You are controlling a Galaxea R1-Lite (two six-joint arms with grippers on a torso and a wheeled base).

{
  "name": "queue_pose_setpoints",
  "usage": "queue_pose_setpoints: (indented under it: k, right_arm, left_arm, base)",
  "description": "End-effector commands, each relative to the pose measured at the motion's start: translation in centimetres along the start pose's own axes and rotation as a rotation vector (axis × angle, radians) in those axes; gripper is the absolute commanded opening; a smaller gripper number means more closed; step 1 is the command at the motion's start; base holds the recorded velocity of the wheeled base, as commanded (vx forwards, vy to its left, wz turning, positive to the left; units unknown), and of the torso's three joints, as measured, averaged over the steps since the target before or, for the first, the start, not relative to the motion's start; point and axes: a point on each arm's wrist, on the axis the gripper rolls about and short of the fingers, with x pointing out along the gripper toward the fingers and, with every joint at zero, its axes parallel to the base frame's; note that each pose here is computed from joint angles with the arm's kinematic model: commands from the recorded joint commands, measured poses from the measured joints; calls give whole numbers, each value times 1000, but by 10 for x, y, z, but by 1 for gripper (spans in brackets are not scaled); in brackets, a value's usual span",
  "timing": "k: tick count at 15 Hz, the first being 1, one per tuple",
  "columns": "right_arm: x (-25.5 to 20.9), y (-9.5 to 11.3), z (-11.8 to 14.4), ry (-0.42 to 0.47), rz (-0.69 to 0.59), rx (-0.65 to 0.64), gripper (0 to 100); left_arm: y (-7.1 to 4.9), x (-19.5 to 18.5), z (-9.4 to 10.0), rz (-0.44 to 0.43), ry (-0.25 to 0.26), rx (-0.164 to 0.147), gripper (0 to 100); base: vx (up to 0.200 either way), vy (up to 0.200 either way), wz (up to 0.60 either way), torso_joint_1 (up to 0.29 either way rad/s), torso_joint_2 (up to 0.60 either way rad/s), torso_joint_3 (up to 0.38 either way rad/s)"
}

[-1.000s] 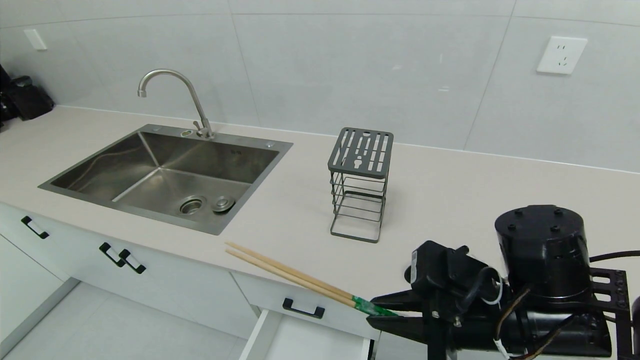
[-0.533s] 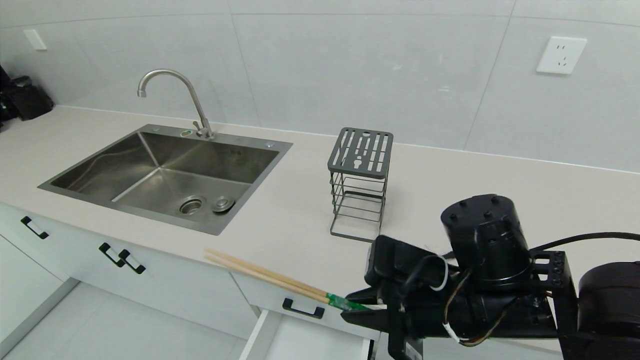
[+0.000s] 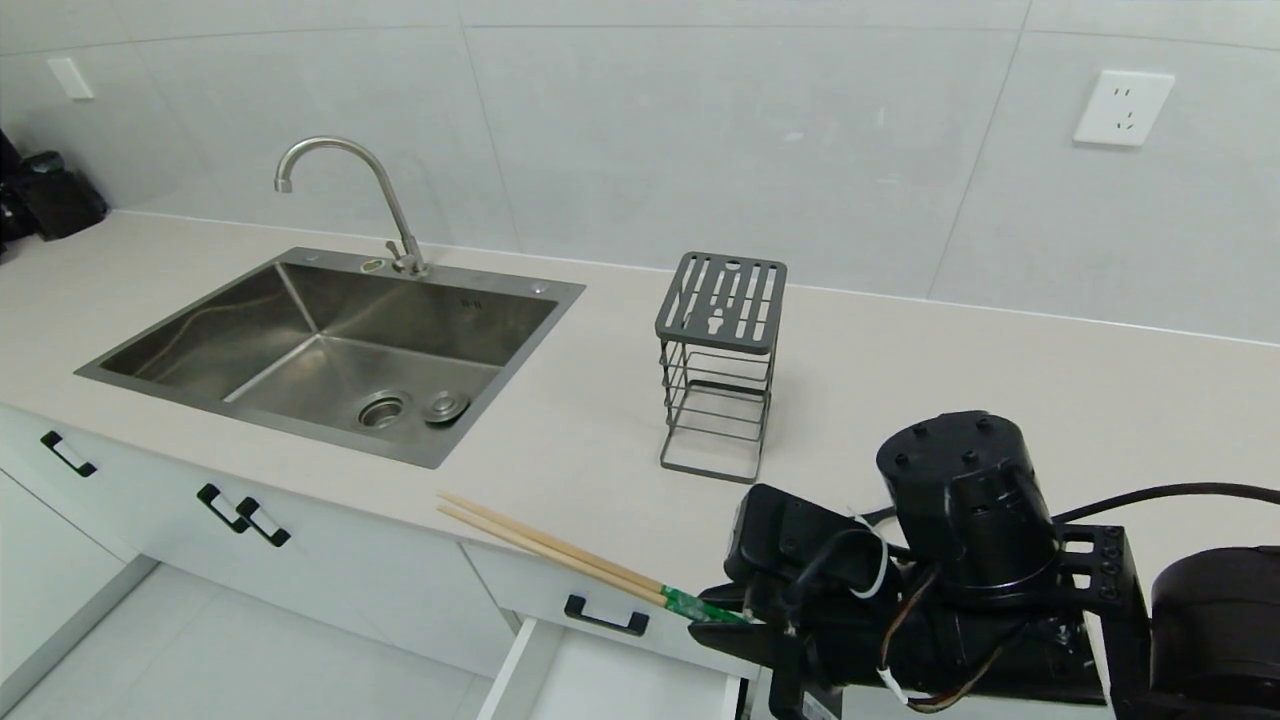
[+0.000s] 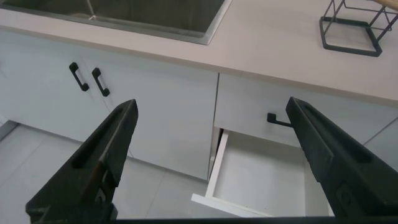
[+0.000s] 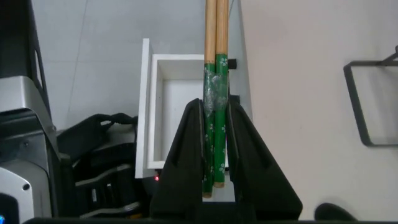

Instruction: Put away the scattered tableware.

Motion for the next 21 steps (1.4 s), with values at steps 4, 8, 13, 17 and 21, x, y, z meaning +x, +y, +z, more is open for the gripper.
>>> queue_pose_setpoints:
  k: [4,8,13,17,21]
  right_arm:
    - [-6,4,2,-28,25,-57,0]
    - [-8,13,4,-39,58,-124,0]
    - [-14,24,1,-34,84,-110,0]
    - [-16,30,8,-49,72,-91,0]
    - [-21,37,16,-67,56,-80,0]
  left_arm:
    - [0,0,0,0,1,-2,100]
    - [0,0,0,0,1,0,100]
    - [0,0,0,0,1,0,100]
    - [0,0,0,0,1,-2,100]
    - [0,0,0,2,1,-2,100]
  base:
    - [0,0,0,-135,260,135]
    - [0,0,0,-180,367,182]
    - [0,0,0,-163,322,161]
    - [0,0,0,-179,353,173]
    - [0,0,0,-98,192,91]
